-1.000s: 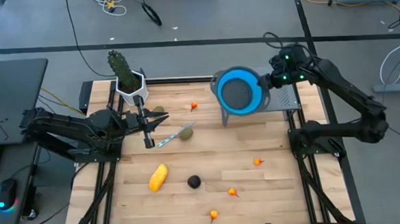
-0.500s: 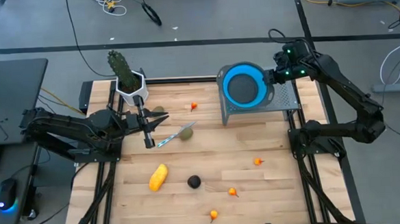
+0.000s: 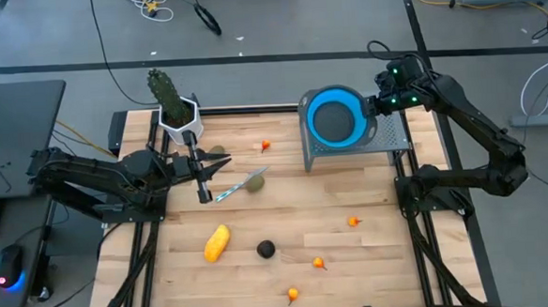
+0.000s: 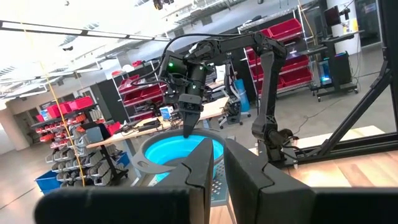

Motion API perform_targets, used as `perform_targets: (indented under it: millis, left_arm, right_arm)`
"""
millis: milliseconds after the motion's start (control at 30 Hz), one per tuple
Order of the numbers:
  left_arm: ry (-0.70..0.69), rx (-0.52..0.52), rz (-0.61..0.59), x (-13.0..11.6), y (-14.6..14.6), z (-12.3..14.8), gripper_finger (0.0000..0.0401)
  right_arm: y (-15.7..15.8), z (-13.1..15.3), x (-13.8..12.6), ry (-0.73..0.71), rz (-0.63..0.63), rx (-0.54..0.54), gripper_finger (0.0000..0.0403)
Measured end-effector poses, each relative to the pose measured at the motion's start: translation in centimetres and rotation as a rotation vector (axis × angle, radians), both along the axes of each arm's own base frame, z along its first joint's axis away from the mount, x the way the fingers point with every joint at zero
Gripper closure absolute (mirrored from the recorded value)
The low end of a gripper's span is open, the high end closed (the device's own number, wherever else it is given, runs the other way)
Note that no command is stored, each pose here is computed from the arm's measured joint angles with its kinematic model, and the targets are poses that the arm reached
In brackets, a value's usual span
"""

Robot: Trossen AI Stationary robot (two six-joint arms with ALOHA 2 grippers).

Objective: Pick & Place Fruit
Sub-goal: Put the blue strainer bowl on the shelf

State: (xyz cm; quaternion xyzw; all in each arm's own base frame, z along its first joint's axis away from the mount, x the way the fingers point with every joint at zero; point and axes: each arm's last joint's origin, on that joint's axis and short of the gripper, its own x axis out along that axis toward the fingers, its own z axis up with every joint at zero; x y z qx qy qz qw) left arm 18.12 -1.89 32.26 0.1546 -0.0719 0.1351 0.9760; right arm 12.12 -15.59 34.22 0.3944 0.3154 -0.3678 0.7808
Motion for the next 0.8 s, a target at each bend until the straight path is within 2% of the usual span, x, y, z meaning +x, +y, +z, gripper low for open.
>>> perform_targets:
  millis: [200,367,600,800]
  left_arm:
    - [0.0,0.0,0.0,0.0,0.0,0.0,0.0356]
    - [0.001,0.0,0.0,0.0,0.0,0.0,0.0356]
    - [-0.002,-0.01,-0.002,0.0,0.0,0.0,0.0356]
    - [-0.002,-0.012,-0.003,0.0,0.0,0.0,0.0356]
  right_arm:
    - [0.4,0.6,-0.8,-0.051,0.022,-0.002,0.0368]
    - [1.0,2.6,-2.7,-0.061,-0.027,-0.038,0.0368]
    - [1.5,2.2,-5.0,0.09,-0.101,0.042,0.0368]
    - [1.5,2.3,-6.1,0.123,-0.149,0.011,0.0368]
